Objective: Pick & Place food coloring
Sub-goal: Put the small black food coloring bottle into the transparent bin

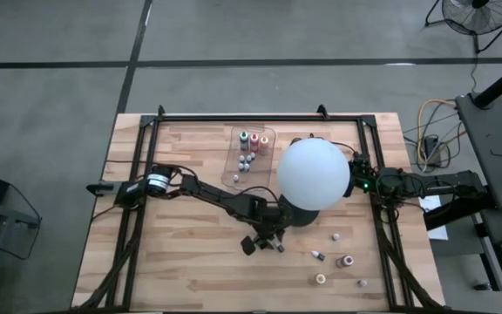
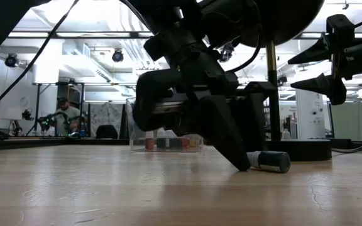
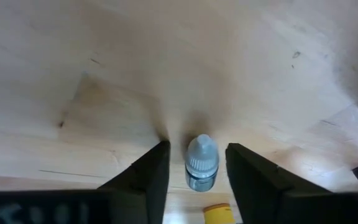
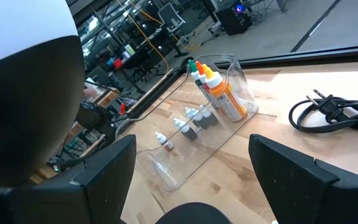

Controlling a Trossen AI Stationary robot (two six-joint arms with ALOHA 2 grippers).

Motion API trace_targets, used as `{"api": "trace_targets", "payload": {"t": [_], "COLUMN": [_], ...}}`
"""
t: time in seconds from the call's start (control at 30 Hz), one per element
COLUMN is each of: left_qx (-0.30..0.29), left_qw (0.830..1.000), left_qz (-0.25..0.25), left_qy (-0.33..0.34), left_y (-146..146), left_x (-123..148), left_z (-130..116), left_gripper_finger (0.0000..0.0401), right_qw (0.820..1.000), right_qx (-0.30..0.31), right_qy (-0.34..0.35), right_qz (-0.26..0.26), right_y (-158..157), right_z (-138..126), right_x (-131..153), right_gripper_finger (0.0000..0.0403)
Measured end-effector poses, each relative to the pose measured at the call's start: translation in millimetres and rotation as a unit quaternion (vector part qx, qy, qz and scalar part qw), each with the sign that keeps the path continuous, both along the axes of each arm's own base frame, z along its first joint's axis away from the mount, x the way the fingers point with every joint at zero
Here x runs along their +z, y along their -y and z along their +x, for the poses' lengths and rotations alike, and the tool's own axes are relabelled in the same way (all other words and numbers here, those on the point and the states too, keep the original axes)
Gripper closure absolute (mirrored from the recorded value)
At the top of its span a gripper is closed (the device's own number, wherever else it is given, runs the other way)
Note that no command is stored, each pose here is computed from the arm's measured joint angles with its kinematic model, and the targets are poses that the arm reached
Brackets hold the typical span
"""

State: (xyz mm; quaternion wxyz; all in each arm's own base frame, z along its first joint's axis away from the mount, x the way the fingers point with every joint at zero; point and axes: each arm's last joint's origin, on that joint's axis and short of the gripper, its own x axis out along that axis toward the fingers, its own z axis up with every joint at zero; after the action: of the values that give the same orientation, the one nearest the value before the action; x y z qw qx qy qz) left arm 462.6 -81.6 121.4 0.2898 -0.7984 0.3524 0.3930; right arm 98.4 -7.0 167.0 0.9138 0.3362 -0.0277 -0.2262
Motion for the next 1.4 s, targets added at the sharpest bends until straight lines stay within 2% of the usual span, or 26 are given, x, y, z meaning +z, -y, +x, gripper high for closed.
{"api": "trace_targets", "payload": {"t": [0.23,0.7,0.97,1.23,1.4], "left_qx": [-0.002,-0.012,-0.016,-0.034,-0.051], "left_qw": [1.000,1.000,1.000,0.999,0.998], "left_qz": [-0.002,-0.010,-0.010,-0.005,0.006], "left_qy": [-0.011,-0.007,-0.001,0.011,0.031], "left_y": [0.3,5.7,5.9,6.4,5.2], "left_x": [-6.0,-15.1,-14.6,-10.6,2.6], "left_z": [-0.7,1.5,2.3,2.3,1.3], "left_gripper_finger": [0.0319,0.0334,0.0372,0.0370,0.0370], "right_qw": [1.000,1.000,1.000,1.000,1.000], "right_qx": [0.000,0.000,0.000,0.000,0.000], "right_qy": [0.000,0.000,0.000,0.000,0.000], "right_qz": [0.000,0.000,0.000,0.000,0.000], "right_y": [0.0,0.0,0.0,0.0,0.0], "right_z": [0.0,0.0,0.0,0.0,0.0], "right_x": [0.0,0.1,0.0,0.1,0.1], "right_gripper_finger": [0.0101,0.0101,0.0101,0.0101,0.0101]}}
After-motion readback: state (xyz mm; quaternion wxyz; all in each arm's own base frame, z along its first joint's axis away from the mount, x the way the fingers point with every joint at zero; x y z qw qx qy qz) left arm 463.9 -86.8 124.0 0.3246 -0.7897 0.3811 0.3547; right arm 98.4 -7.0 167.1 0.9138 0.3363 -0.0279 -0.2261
